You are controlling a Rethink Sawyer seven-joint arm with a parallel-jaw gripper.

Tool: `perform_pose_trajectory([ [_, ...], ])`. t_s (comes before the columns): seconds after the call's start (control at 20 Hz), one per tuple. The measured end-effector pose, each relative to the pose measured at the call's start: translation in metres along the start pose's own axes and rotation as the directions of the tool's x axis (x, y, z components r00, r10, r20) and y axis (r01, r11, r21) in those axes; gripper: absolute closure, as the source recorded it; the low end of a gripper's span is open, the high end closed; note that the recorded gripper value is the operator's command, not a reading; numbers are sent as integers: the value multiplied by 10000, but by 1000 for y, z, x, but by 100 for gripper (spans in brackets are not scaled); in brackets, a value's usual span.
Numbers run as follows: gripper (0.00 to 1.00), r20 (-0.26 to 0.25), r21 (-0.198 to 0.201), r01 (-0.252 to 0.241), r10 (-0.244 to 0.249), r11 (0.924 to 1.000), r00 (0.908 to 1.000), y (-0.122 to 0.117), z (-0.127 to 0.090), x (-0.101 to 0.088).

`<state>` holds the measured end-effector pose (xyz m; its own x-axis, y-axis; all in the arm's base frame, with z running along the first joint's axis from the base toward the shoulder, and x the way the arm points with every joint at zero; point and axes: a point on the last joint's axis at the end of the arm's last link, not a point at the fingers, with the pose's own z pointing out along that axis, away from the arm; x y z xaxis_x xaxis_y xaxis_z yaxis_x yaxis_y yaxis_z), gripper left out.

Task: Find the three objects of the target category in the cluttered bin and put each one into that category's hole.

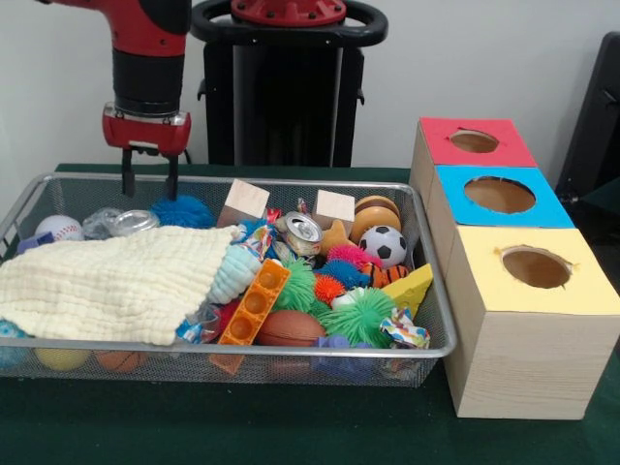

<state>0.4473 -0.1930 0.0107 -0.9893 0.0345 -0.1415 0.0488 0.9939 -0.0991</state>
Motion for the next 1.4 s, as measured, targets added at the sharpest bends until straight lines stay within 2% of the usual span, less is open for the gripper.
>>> perform_pose_trajectory([
  [0.4,0,-183,-303,119,-125,9995,9998,18,13,10],
  [0.7,0,171,-348,272,-266,9990,9995,32,28,19],
  [0.8,0,346,-132,509,-504,9986,9981,37,29,22],
  [0.85,0,496,176,828,-836,9964,9953,41,26,24],
  [1.0,0,669,541,1203,-1238,9913,9901,45,21,24],
  [1.05,0,779,757,1413,-1471,9871,9860,48,17,23],
  [1.2,0,1009,1039,1663,-1767,9806,9791,50,13,22],
  [1.25,0,1269,1192,1689,-1838,9784,9747,47,13,21],
  [1.4,0,1537,1331,1623,-1821,9777,9712,41,16,20],
])
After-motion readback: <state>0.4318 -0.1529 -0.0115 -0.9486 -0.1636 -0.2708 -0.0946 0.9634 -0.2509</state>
